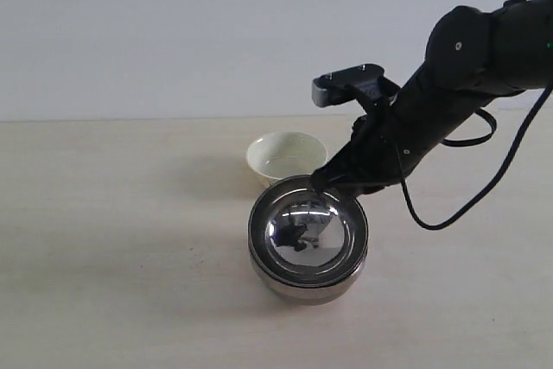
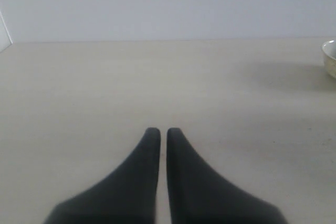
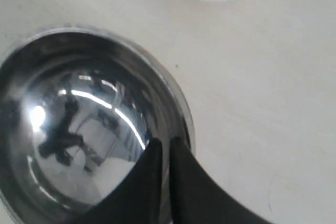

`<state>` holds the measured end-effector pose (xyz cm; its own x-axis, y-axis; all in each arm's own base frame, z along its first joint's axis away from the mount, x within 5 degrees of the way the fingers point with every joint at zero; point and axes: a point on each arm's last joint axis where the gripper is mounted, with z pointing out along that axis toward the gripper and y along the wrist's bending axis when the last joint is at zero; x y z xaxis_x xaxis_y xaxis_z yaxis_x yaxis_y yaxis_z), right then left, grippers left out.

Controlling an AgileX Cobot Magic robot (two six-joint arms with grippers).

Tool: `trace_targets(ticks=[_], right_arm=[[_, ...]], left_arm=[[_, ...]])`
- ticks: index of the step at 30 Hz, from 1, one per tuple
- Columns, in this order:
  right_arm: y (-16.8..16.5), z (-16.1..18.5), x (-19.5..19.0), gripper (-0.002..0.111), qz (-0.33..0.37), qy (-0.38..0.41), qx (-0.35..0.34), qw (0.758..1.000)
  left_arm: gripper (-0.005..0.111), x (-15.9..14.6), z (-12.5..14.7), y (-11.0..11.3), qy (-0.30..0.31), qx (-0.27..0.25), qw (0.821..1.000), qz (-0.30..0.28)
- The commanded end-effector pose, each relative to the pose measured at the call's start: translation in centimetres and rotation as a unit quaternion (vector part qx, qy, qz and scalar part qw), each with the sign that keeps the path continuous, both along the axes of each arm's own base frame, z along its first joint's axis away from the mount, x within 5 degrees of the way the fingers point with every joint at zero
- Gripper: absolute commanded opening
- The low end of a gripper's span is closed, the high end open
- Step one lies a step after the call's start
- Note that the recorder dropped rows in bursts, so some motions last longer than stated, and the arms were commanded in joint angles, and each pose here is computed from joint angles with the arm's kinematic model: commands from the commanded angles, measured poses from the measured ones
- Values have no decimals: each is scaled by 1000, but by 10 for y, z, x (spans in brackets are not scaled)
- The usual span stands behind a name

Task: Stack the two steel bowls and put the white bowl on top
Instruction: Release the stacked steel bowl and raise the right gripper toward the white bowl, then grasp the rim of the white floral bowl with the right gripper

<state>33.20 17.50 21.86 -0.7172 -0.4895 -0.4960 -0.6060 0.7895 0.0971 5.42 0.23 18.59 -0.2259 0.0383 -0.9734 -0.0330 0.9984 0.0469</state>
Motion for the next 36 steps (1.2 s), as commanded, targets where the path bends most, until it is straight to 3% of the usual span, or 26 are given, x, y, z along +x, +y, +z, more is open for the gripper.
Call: trace_targets(ticks=[1,14,22,29,36], right_arm=[[3,19,7,0,-23,-56,41,997],[10,-25,20,0,-43,-11,40,998],[10,-24,21,0,-46,-18,43,998],[8,1,15,0,-44,-40,58,997],[15,1,-6,0,0,16,46,999]], left_arm=[[4,0,-1,0,-1,-1,1000,1],[4,0,-1,0,-1,-1,1000,1],[4,0,-1,0,-1,-1,1000,1],[4,0,-1,0,-1,-1,1000,1],[4,0,-1,0,-1,-1,1000,1]])
